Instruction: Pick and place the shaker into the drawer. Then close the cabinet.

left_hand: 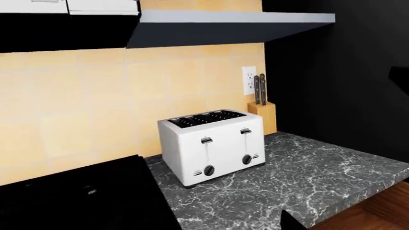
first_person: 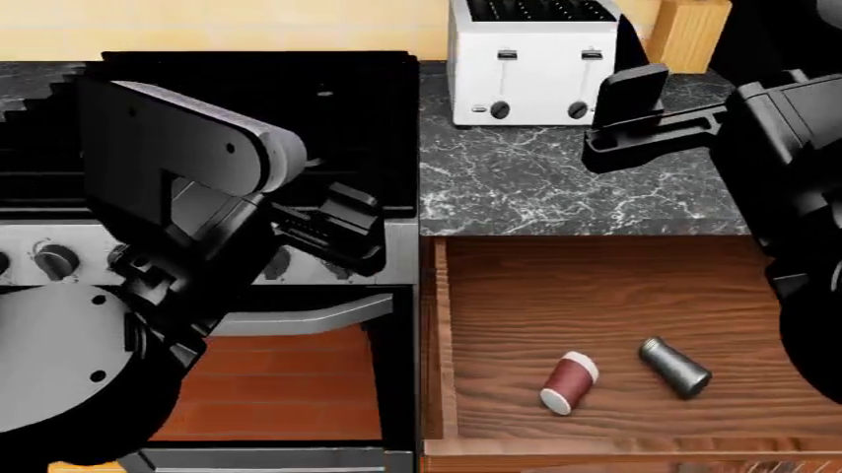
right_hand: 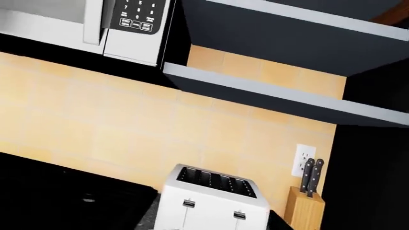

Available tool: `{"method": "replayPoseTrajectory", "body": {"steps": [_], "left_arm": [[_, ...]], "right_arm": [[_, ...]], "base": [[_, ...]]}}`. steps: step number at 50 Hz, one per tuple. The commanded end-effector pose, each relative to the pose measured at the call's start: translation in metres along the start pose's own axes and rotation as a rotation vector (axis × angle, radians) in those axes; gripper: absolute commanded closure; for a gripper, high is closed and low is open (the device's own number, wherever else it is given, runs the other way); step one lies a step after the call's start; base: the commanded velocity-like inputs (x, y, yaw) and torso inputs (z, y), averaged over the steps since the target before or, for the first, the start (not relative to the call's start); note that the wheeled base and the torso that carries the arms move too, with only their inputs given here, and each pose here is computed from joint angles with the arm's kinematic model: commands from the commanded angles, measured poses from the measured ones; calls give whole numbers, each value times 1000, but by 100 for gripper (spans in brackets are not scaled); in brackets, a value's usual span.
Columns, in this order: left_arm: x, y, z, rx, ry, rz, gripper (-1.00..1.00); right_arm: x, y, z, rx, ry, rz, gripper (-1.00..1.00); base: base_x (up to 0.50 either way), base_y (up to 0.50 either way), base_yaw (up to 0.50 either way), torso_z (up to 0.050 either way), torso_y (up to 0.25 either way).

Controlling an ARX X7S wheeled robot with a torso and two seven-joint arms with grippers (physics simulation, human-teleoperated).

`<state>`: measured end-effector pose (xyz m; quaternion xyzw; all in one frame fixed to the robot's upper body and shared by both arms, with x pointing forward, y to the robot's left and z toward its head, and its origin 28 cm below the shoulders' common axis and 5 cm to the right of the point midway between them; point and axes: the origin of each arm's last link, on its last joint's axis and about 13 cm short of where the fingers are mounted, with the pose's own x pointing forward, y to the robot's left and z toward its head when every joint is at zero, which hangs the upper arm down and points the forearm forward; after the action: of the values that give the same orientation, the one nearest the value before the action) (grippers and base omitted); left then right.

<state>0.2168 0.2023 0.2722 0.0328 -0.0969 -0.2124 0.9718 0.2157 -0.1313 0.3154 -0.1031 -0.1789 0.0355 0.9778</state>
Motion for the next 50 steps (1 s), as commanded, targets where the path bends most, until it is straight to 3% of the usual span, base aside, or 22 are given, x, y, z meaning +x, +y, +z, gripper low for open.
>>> {"method": "replayPoseTrajectory", "body": {"steps": [1, 33, 50], "left_arm": [[-2, -2, -6, -13, 3, 1, -100], [-2, -3, -11, -13, 11, -4, -100], [-2, -4, -14, -17, 19, -10, -100]], "right_arm": [[-2, 3, 4, -25, -21, 1, -100], [-2, 9, -7, -55, 18, -9, -100], [-2, 14, -16, -100, 65, -13, -100]], "base": [[3, 500, 0, 0, 0], [-31, 500, 0, 0, 0], [-233, 501, 0, 0, 0]]}}
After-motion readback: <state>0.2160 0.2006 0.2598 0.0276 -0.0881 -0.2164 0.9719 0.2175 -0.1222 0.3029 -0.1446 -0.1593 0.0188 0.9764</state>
